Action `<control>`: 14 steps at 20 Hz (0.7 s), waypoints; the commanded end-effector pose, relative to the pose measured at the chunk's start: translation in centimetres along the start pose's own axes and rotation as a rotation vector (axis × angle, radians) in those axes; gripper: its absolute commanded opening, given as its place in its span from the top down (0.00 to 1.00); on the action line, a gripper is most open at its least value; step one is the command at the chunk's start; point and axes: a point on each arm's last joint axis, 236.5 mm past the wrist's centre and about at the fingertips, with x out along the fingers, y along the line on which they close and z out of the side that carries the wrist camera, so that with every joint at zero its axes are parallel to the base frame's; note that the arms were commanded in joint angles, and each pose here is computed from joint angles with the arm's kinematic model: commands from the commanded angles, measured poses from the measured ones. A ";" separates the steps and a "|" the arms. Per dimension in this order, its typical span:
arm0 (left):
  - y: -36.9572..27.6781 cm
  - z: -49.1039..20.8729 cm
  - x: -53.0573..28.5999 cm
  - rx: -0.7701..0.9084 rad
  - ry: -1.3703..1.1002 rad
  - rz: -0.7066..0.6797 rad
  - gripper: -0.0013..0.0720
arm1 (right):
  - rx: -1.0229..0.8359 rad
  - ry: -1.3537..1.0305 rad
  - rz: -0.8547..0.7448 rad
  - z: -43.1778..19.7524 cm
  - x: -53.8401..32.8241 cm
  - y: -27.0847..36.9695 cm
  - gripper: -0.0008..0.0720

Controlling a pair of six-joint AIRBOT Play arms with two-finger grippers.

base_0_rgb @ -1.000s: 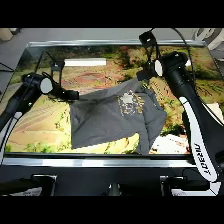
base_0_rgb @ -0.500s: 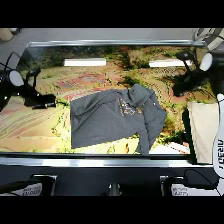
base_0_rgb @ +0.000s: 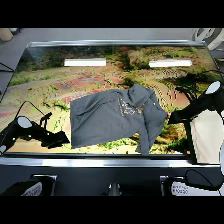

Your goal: Fold the shirts.

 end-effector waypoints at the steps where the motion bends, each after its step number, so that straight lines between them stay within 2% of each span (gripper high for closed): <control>1: -1.7 -0.6 1.9 -0.007 -0.022 -0.079 0.26 | 0.006 0.030 -0.014 -1.1 1.1 -0.8 0.34; 2: -2.2 -0.6 2.1 0.005 -0.024 -0.082 0.26 | 0.014 0.036 -0.026 -1.4 1.4 -1.1 0.30; 7: -3.3 0.3 3.3 0.007 -0.063 -0.069 0.27 | 0.051 0.004 -0.002 -1.4 4.3 -1.2 0.29; 8: -3.3 0.5 3.6 -0.005 -0.062 -0.071 0.31 | 0.060 -0.010 0.008 -1.2 4.8 -1.0 0.28; 9: -3.2 0.7 3.8 -0.024 -0.065 -0.071 0.44 | 0.071 -0.031 0.023 -0.9 5.3 -0.8 0.24; 11: -3.3 1.2 4.0 -0.055 -0.078 -0.079 0.52 | 0.095 -0.083 0.070 -0.2 6.6 0.1 0.20; 12: -3.4 1.3 3.9 -0.053 -0.081 -0.081 0.86 | 0.117 -0.110 0.091 0.2 7.2 0.4 0.20; 13: -3.6 1.5 3.7 -0.045 -0.085 -0.084 0.94 | 0.132 -0.133 0.106 0.6 7.8 0.6 0.21; 14: -3.9 1.6 3.4 -0.028 -0.087 -0.087 0.94 | 0.143 -0.157 0.124 1.0 8.2 0.9 0.21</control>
